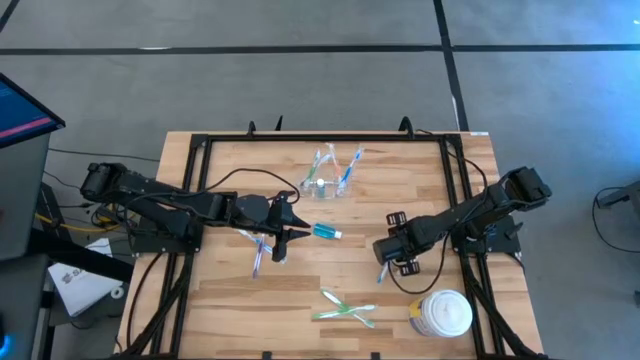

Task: Pick & Place toothbrushing station
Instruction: Put the right blue toothbrush into the transparent organizer

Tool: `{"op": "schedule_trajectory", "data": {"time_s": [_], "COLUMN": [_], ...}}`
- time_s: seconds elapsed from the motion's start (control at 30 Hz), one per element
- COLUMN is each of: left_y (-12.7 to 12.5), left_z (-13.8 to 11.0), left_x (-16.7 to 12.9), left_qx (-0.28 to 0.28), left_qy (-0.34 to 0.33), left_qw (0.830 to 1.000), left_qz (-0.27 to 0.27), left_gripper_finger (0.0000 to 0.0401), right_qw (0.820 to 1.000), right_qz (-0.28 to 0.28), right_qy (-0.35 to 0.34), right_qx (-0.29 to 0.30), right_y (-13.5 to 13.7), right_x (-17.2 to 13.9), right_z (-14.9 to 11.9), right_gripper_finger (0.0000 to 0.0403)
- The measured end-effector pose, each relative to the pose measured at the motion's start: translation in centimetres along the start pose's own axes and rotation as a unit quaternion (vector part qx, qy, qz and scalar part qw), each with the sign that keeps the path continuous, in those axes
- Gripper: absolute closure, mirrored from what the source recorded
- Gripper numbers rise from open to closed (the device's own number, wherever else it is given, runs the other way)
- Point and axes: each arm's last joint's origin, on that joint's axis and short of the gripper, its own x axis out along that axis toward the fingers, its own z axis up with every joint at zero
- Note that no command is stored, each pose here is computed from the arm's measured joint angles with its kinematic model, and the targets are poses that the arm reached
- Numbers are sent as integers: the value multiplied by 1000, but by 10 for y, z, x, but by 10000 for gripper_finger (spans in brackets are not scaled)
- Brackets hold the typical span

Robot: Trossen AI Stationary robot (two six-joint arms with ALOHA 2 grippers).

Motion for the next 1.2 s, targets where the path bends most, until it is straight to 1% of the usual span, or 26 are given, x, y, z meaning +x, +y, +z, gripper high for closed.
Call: {"op": "schedule_trajectory", "data": {"time_s": [0.3,0.43,0.9,1.0,1.2], "left_y": [0,0,0,0,0], "left_z": [0,0,0,0,0], "left_x": [0,0,0,0,0], "left_qx": [0,0,0,0,0], "left_qy": [0,0,0,0,0], "left_qw": [1000,1000,1000,1000,1000], "left_qz": [0,0,0,0,0], "left_gripper_finger": [313,313,313,313,313], "right_qw": [1000,1000,1000,1000,1000], "right_qz": [0,0,2,14,15], "right_qy": [0,-1,-1,-2,0], "right_qx": [0,-13,-12,-14,-19], "right_y": [0,0,0,0,1], "right_x": [0,0,0,0,6], "right_z": [0,0,0,0,-3], "right_gripper_finger": [243,243,243,243,243]}}
